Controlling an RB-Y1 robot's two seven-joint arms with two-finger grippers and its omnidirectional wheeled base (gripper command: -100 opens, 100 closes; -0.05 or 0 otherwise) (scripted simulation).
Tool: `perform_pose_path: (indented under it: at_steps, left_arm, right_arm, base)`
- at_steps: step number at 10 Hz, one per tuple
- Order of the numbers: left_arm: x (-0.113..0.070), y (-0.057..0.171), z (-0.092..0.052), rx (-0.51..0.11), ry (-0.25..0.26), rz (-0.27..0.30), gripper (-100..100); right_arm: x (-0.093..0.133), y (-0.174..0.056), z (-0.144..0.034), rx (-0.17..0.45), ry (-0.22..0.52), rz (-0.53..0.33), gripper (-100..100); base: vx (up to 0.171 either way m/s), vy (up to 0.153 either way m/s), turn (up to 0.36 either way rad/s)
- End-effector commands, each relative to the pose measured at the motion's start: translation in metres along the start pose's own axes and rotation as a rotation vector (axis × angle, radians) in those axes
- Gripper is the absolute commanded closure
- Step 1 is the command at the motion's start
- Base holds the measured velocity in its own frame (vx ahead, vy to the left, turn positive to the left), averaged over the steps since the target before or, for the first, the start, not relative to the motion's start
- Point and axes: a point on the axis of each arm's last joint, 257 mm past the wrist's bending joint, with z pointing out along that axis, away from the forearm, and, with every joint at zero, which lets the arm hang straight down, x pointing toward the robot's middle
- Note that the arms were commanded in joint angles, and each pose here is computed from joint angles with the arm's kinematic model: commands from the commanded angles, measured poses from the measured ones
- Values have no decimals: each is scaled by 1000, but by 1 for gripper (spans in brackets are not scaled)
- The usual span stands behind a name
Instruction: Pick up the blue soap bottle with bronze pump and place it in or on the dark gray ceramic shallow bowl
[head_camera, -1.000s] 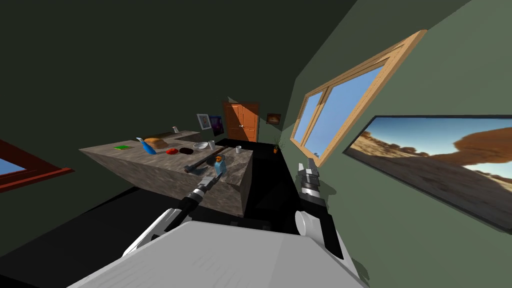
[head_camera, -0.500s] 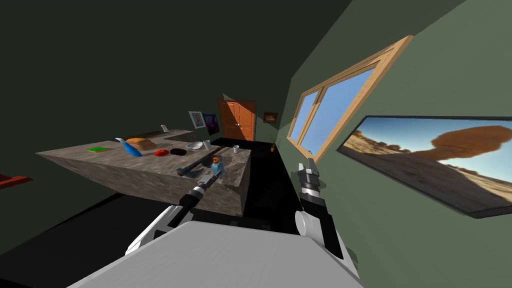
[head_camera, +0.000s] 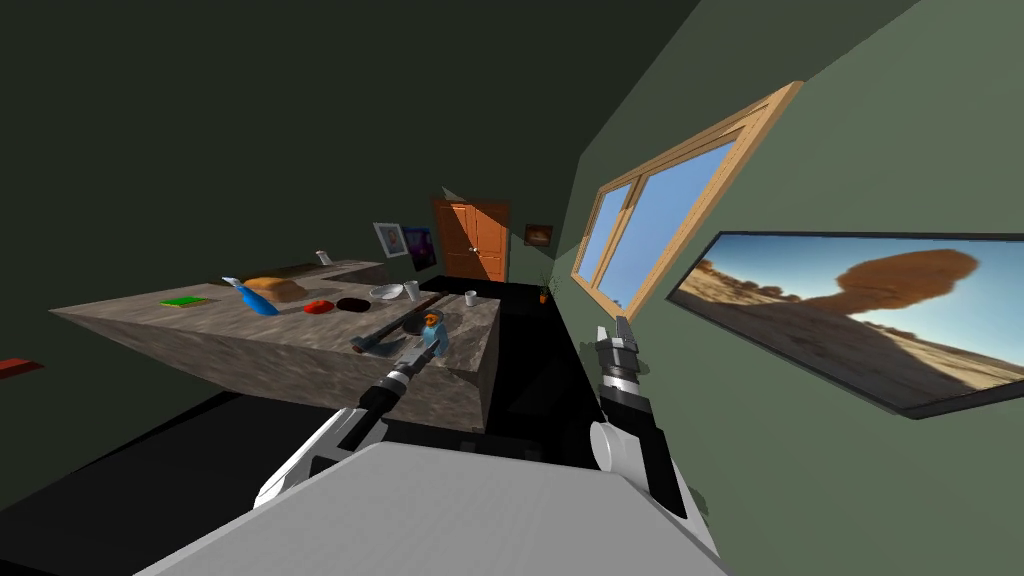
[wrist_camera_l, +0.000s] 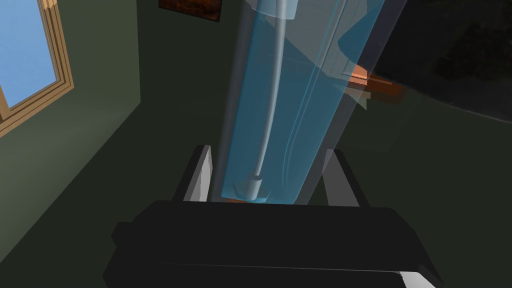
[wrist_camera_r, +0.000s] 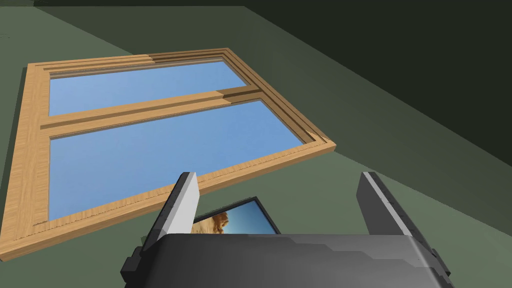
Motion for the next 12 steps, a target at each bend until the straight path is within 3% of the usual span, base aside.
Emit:
perform_pose_path:
  at_steps: [1, 2, 3, 4, 5, 6, 7, 8, 12]
  left_arm:
    - [0, 0, 0, 0, 0, 0, 100]
    - [0, 0, 0, 0, 0, -1, 100]
    - [0, 0, 0, 0, 0, -2, 0]
    - [3, -7, -6, 23, 5, -3, 100]
    - [6, -15, -12, 46, 10, -3, 100]
    - [5, -12, -8, 33, 7, -3, 100]
    - [5, -13, -9, 36, 7, -3, 0]
    - [10, -9, -14, 27, 21, 0, 100]
    - [15, 8, -22, -3, 57, 23, 100]
  right_arm:
    - [0, 0, 0, 0, 0, 0, 0]
    - [0, 0, 0, 0, 0, 0, 0]
    - [0, 0, 0, 0, 0, 0, 0]
    - [0, 0, 0, 0, 0, 0, 0]
    - [0, 0, 0, 0, 0, 0, 0]
    - [0, 0, 0, 0, 0, 0, 0]
    - [0, 0, 0, 0, 0, 0, 0]
    - [0, 0, 0, 0, 0, 0, 0]
    - [0, 0, 0, 0, 0, 0, 0]
  base:
    - [0, 0, 0]
    - [0, 0, 0]
    - [0, 0, 0]
    - [32, -2, 216]
    - [61, -6, 293]
    - [26, -7, 59]
    - [0, 0, 0]
    - [-104, -3, 31]
    - [-200, 0, 15]
